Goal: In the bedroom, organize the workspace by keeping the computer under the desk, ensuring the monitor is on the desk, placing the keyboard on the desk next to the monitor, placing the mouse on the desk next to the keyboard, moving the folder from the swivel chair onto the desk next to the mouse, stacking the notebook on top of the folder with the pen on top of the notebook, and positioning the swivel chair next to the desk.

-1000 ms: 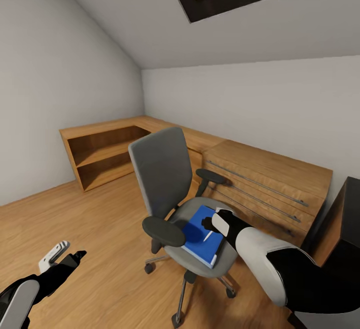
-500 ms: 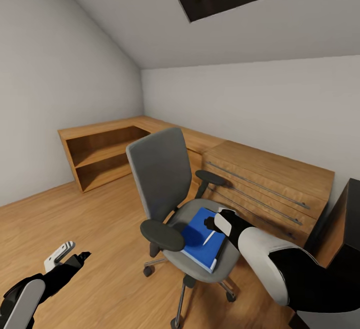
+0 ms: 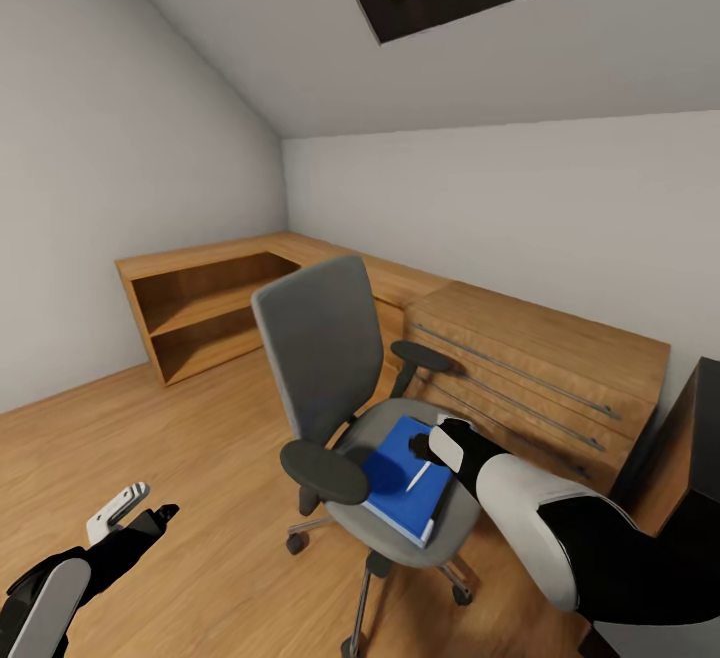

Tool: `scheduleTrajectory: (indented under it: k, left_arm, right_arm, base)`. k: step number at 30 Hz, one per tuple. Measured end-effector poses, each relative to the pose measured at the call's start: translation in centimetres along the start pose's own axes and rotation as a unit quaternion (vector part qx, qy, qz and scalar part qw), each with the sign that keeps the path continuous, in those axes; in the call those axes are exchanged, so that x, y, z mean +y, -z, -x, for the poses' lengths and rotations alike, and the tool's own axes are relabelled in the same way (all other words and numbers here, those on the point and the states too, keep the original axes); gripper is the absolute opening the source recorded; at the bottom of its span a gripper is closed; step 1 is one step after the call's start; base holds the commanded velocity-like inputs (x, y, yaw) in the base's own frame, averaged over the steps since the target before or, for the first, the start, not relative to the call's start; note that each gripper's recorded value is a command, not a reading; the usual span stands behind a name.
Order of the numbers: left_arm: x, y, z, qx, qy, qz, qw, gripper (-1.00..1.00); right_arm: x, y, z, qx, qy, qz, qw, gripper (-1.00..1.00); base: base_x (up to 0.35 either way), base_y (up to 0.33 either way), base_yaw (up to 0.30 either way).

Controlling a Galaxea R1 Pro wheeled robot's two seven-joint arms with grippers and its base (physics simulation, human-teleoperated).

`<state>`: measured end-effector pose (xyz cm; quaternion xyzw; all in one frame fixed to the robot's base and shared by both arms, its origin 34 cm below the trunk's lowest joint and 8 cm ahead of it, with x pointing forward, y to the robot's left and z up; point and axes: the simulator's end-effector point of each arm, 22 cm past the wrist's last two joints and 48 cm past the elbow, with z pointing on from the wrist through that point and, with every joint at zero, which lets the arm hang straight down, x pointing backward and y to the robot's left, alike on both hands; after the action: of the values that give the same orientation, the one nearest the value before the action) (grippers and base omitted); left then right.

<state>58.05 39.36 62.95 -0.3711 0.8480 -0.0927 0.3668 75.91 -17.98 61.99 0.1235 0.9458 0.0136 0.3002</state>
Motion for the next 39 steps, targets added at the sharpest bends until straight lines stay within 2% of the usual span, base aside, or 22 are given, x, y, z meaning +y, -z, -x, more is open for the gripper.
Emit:
scheduleTrajectory:
  k: [8,26,32,39]
  left_arm:
    - [0.0,0.0,0.0,0.000,0.000,0.000,1.0000,1.00]
    - [0.1,0.0,0.1,-0.001,-0.001,0.002,1.0000,1.00]
    - [0.3,-0.2,0.0,-0.005,0.004,0.002,1.0000,1.00]
    - [1.8,-0.9,0.0,-0.014,0.017,0.007,0.9997,1.00]
  right_arm:
    - [0.0,0.0,0.0,-0.001,0.000,0.000,1.0000,1.00]
    - [-0.2,-0.1,0.0,0.000,0.000,-0.002,1.0000,1.00]
    - [-0.9,-0.5,-0.3,0.002,-0.001,-0.006,1.0000,1.00]
    - [-1.5,-1.5,-1.3,0.004,-0.001,-0.009,1.0000,1.00]
  base:
    - [0.205,0.000,0.000]
    - [0.062,0.000,0.000]
    - [0.009,0.000,0.000]
    - [0.000,0.000,0.000]
